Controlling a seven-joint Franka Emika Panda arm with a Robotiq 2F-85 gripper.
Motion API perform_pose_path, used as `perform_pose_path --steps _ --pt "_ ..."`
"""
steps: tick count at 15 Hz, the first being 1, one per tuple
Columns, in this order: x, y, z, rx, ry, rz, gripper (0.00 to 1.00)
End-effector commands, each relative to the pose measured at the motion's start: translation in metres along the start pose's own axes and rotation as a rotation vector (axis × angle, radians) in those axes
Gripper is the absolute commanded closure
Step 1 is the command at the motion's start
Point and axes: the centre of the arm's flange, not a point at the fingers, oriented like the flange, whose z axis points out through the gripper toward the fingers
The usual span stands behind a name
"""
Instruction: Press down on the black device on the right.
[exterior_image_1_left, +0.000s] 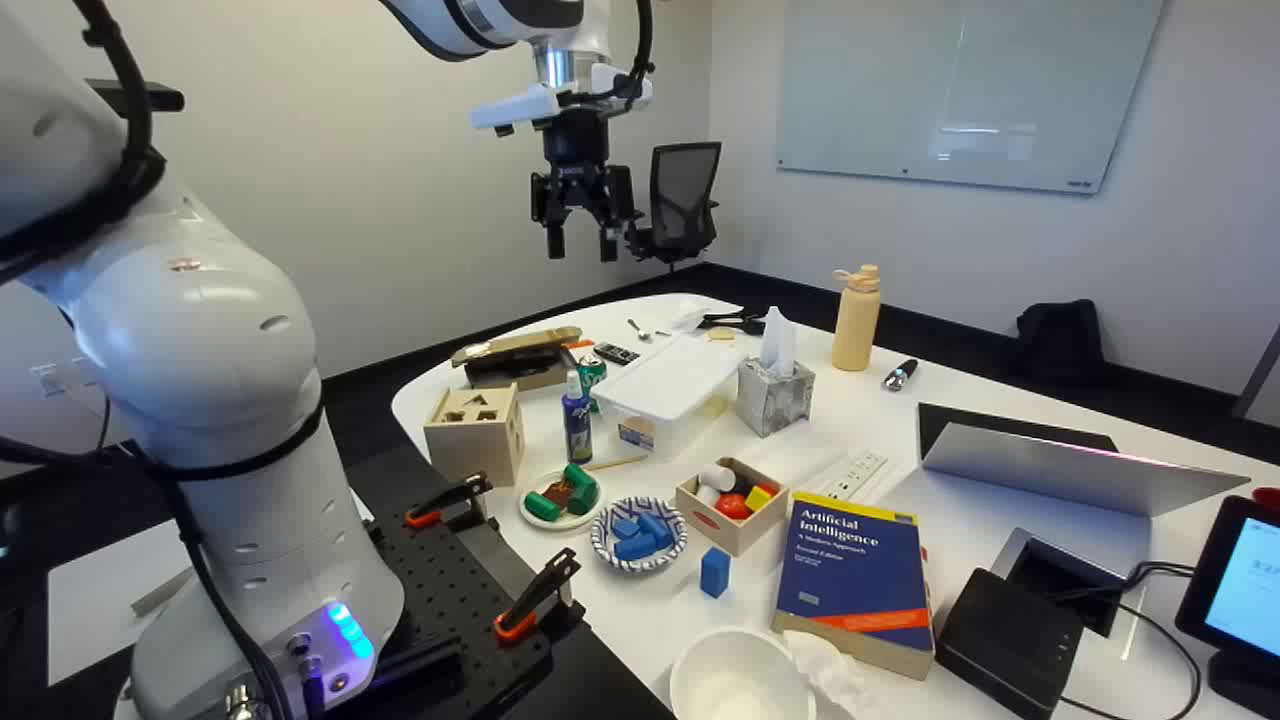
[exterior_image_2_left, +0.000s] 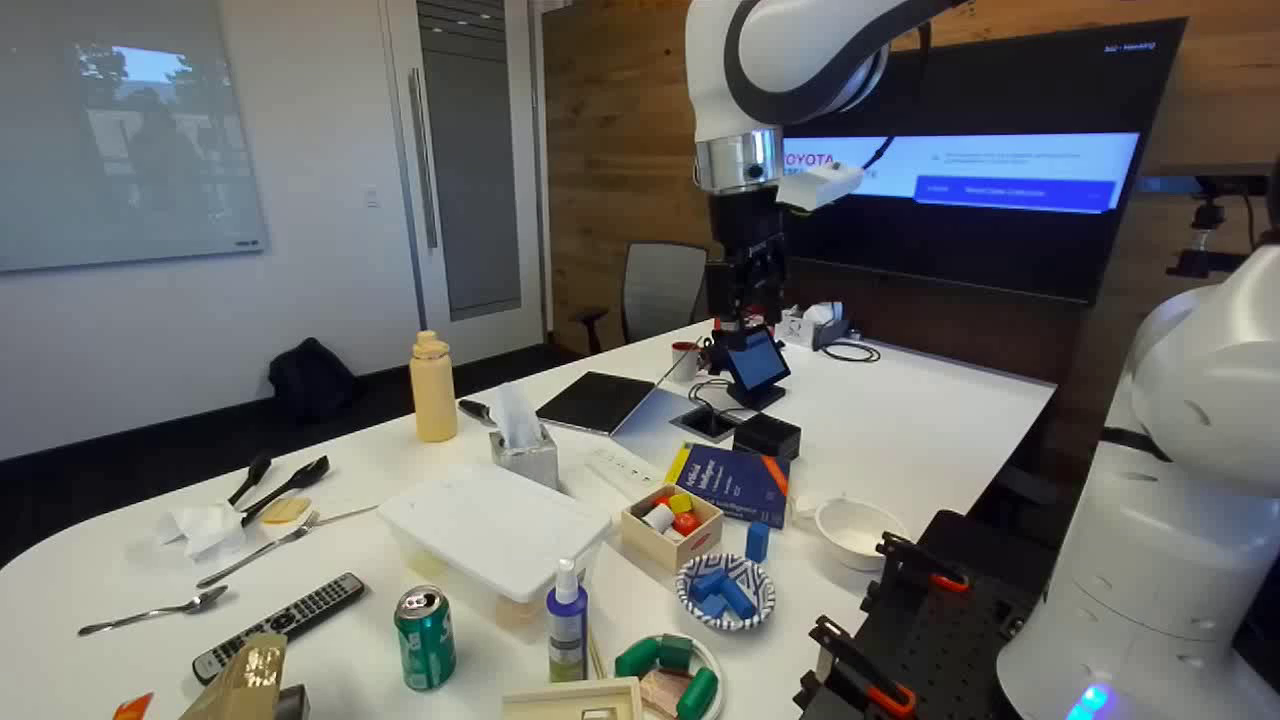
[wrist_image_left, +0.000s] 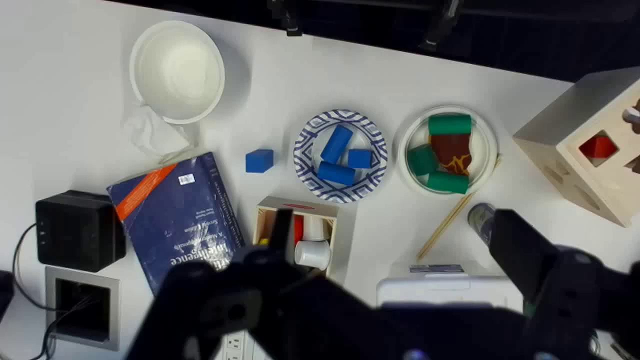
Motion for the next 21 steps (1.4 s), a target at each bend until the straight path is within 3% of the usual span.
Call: perform_pose_path --steps 1,6,9,13,21 --pt "0.000 0.000 0.000 0.000 0.000 0.000 0.00" --pt "0.000 0.000 0.000 0.000 0.000 0.000 0.00" --pt "0.016 0.018 0.000 0.008 -0.002 0.020 0.00" --pt "0.044 0.090 -0.012 0.079 0.054 0.145 0.00" --pt "0.122 0.289 -0.015 0.155 0.273 0.544 0.00"
